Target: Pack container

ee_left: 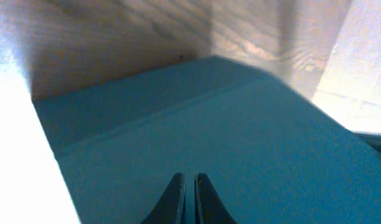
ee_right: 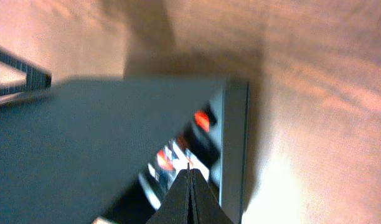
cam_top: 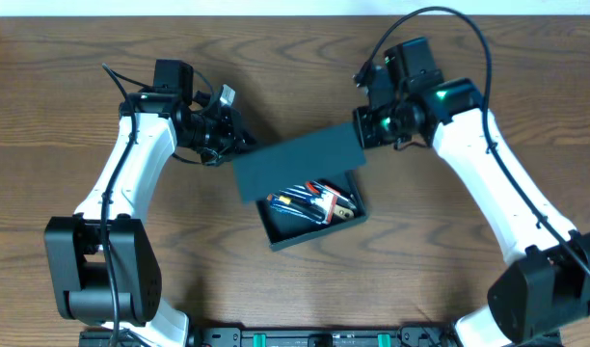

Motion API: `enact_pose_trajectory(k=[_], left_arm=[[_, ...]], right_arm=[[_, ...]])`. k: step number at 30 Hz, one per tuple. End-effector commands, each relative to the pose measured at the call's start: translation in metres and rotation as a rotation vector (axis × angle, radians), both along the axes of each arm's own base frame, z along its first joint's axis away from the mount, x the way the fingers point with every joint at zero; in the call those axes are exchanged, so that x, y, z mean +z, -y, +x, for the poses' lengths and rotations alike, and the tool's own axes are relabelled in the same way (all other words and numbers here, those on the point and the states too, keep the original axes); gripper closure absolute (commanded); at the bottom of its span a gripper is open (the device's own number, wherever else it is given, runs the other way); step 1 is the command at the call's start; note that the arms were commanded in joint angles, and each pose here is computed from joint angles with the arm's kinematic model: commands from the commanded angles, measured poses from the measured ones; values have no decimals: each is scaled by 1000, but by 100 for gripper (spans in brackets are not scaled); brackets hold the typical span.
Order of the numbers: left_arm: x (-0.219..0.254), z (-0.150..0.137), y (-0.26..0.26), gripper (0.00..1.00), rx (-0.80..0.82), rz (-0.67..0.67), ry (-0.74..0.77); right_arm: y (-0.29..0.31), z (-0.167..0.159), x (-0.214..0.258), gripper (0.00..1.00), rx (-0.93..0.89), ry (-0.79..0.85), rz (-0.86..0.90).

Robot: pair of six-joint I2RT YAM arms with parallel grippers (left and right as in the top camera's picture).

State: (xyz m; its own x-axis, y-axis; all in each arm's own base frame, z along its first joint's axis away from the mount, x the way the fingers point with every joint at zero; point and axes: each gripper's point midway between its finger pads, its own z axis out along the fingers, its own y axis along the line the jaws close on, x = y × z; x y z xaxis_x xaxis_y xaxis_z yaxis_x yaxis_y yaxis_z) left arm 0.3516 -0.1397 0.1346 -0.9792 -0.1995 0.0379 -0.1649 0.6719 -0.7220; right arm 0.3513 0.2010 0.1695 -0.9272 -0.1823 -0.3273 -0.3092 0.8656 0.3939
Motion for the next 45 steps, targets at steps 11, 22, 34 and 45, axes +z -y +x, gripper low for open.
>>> enact_pose_trajectory(k=[11, 22, 34, 45], left_arm=[[-14, -14, -20, 94, -57, 166, 1], [-20, -14, -33, 94, -64, 264, 23], [29, -27, -34, 1, -63, 265, 152], [109, -95, -61, 1, 8, 406, 350]], right_arm=[[23, -54, 10, 99, 7, -65, -204], [53, -67, 2, 99, -71, -124, -353], [55, -72, 43, 1, 7, 50, -303], [77, -118, 132, 1, 89, 437, -208]])
